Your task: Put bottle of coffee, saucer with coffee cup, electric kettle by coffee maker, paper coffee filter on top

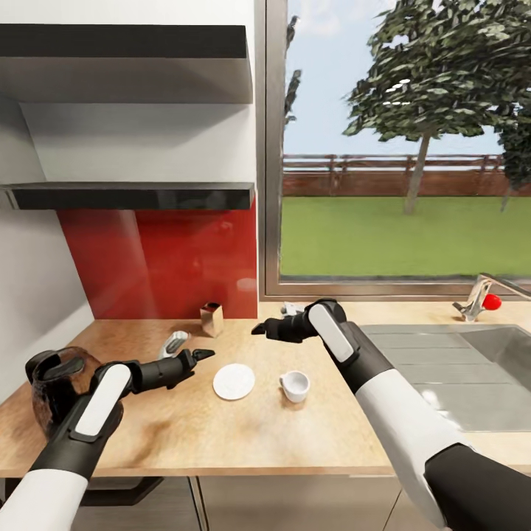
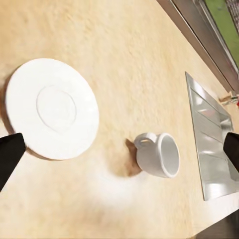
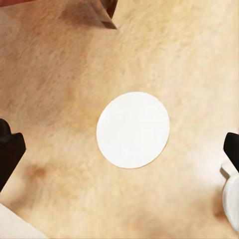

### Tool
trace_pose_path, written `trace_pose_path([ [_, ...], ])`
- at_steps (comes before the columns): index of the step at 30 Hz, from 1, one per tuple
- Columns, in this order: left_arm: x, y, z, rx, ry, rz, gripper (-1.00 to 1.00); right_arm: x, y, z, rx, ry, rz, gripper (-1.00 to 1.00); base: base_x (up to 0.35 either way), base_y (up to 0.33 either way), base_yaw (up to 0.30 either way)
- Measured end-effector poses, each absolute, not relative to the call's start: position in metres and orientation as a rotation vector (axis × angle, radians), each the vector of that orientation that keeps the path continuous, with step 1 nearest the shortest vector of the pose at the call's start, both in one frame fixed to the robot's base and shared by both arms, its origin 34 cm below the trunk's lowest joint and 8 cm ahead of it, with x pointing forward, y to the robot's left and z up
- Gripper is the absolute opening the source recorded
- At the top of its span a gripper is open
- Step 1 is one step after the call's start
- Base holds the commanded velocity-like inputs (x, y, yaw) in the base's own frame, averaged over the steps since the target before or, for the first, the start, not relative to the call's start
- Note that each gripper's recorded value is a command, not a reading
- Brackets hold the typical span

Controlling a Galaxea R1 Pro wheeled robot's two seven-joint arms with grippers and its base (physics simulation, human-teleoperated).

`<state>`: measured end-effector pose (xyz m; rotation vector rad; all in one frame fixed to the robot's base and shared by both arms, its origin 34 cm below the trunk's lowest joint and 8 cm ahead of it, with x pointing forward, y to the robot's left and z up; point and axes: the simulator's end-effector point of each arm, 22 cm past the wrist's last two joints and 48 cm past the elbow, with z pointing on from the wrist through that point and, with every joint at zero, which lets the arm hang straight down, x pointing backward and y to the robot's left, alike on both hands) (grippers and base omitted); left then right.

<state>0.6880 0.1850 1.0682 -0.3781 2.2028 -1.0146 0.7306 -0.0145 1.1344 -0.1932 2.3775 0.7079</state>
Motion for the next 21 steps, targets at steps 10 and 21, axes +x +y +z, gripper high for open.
trace_pose_path([
  [10, 0.697, 0.202, 1.075, -0.416, 2.159, -0.985, 1.00, 0.722, -0.020, 1.090, -0.154, 2.491, 0.693, 1.00, 0.000, 0.000, 0.000],
  [21, 0.699, 0.203, 1.076, -0.425, 2.143, -0.979, 1.00, 0.708, -0.026, 1.056, -0.125, 2.566, 0.689, 1.00, 0.159, 0.000, 0.000],
])
